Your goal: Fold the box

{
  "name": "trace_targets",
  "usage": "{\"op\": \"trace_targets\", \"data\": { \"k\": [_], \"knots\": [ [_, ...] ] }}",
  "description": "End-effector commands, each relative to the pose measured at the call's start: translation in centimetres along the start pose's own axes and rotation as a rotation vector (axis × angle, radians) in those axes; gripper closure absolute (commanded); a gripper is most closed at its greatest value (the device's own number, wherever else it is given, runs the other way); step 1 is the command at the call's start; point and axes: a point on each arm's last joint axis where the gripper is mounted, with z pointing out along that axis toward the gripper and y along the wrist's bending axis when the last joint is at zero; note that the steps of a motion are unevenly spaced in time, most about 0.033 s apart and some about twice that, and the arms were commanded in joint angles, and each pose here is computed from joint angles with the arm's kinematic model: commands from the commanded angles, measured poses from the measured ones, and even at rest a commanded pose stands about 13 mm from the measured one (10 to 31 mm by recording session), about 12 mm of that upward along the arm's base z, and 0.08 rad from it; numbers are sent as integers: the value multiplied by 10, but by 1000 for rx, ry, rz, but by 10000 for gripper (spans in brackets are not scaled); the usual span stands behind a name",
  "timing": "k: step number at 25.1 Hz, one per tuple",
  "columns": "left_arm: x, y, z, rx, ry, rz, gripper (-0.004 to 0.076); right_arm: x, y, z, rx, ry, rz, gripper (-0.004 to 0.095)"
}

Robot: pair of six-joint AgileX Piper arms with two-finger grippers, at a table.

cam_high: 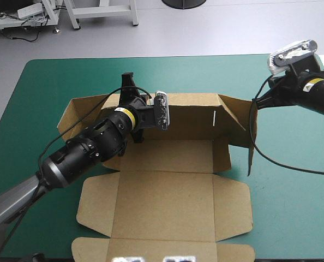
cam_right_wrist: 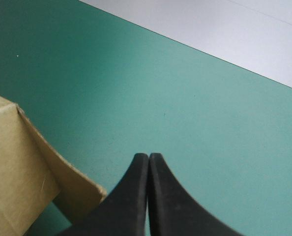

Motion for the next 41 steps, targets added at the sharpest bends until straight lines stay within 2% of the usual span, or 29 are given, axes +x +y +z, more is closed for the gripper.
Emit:
{"op": "trace_targets", "data": {
  "k": [1, 9, 13, 21, 28, 32, 38, 41],
  "knots": [
    [-4, 15, -7, -98, -21, -51, 724, -15, -5, -5, 21, -67, -6, 933],
    [-19, 6, -8, -114, -39, 24, 724, -14, -2, 25, -71, -22, -2, 933],
    [-20, -6, -5, -115, -37, 74, 727, -17, -4, 35, -81, -4, 0, 933],
    [0, -30, 9, -265, 62, 166, 727, -29, -4, 34, -121, 0, 14, 933],
    [4, -25, -3, -293, 31, 133, 727, -25, -6, 64, -142, 58, 27, 933],
    [4, -23, -6, -298, 27, 122, 727, -26, -7, 101, -210, 116, 66, 933],
    [5, -23, -6, -299, 39, 116, 727, -16, 8, 119, -437, 286, 66, 933],
    [5, -23, -6, -295, 40, 110, 727, -13, 7, 118, -415, 306, 75, 933]
  ]
}}
